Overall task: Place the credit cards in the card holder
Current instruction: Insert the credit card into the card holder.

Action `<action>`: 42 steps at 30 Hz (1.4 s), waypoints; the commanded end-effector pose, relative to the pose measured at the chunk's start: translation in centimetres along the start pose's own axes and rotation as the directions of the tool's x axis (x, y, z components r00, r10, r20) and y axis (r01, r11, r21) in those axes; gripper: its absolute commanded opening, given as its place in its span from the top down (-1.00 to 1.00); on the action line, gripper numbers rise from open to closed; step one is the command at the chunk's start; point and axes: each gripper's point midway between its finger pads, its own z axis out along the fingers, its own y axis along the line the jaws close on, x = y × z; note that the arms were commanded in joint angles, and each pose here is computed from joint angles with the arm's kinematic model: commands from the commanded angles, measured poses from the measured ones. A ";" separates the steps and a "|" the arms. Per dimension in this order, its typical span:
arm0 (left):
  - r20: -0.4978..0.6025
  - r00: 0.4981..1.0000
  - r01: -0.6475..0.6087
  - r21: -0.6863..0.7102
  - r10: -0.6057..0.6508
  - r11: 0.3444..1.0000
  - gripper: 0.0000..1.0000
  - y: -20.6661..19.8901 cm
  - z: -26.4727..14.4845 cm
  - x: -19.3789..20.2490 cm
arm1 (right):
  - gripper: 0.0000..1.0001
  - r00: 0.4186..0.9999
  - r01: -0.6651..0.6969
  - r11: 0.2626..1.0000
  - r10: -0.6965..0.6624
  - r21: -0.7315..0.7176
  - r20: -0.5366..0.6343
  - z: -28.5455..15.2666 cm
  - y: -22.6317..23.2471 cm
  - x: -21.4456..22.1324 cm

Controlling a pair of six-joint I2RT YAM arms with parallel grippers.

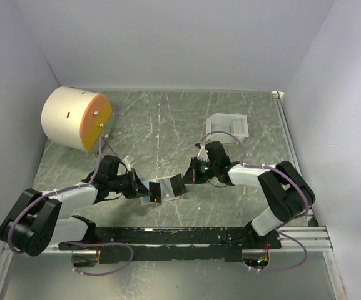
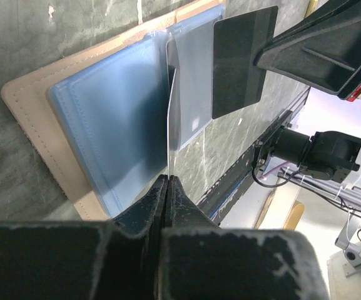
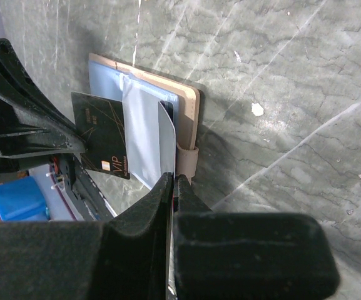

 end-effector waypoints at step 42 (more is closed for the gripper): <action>0.055 0.998 -0.004 -0.070 0.008 0.998 0.86 2.4 1.0 -1.3 | 1.00 1.000 0.000 0.999 0.000 0.041 -0.004 -0.3 -0.9 0.7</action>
